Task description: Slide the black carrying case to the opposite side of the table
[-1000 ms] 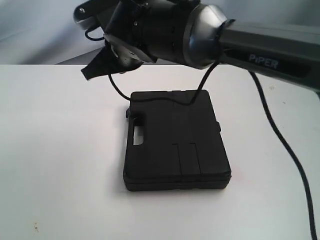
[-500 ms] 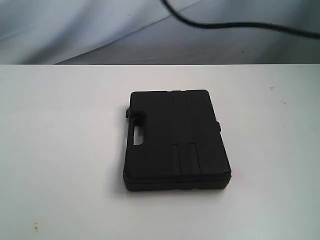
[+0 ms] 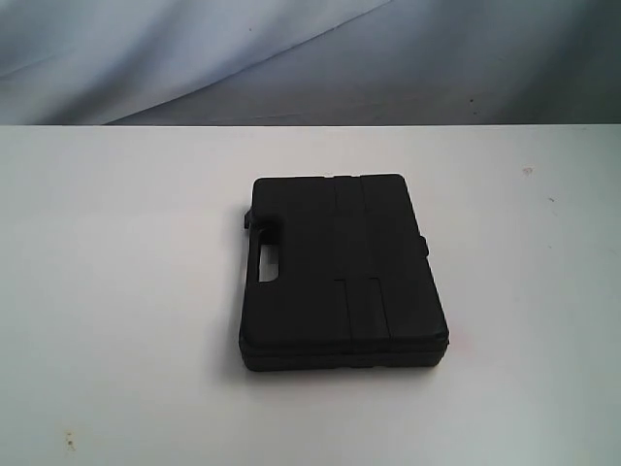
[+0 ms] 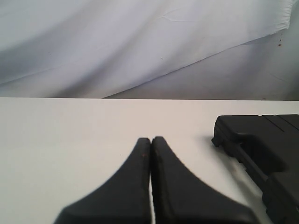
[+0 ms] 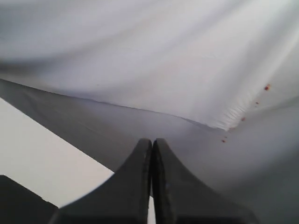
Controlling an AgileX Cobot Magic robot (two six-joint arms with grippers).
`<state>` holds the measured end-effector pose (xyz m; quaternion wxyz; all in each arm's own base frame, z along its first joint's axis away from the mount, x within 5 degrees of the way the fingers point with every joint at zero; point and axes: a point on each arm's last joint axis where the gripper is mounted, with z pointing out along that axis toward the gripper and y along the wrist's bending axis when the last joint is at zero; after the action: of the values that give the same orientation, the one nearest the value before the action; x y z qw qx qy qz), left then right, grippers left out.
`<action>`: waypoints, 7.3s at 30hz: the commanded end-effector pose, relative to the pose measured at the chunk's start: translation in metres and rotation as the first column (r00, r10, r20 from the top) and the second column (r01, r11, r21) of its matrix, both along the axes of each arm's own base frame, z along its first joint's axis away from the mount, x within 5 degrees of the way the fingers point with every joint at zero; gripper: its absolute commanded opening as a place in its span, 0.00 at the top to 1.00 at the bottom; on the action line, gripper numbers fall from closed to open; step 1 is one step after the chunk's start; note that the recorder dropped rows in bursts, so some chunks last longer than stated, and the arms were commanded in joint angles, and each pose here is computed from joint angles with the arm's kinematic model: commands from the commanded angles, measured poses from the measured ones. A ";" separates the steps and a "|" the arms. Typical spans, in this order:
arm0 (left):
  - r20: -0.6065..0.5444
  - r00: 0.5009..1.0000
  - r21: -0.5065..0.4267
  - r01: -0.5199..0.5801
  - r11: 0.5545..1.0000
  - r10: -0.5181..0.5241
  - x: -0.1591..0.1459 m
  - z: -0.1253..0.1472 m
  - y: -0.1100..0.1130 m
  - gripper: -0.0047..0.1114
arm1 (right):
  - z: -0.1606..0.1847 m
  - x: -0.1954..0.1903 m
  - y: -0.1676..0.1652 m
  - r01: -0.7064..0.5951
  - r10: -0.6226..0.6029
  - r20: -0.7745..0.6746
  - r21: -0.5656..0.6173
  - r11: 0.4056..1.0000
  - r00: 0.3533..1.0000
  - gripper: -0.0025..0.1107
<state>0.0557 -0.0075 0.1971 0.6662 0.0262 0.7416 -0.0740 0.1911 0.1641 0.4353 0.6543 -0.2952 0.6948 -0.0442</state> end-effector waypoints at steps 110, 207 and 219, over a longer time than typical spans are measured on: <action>0.005 1.000 -0.004 0.008 1.000 -0.008 0.000 -0.001 0.000 0.96 | -0.245 -0.137 -0.151 0.250 -0.154 -0.224 0.502 0.828 0.962 0.98; -0.979 0.205 0.012 0.097 0.995 -0.008 0.266 -0.009 -0.186 0.96 | -0.245 -0.137 -0.151 0.250 -0.154 -0.224 0.502 0.828 0.962 0.98; -0.968 0.247 -0.023 0.026 0.999 -0.028 0.277 -0.003 -0.193 0.96 | -0.245 -0.137 -0.151 0.250 -0.154 -0.224 0.502 0.828 0.962 0.98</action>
<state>0.3291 -0.1947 0.1897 0.0631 -0.0068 0.9950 -0.0776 0.0538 0.0129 0.1914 0.6384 -0.0363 0.7620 0.1023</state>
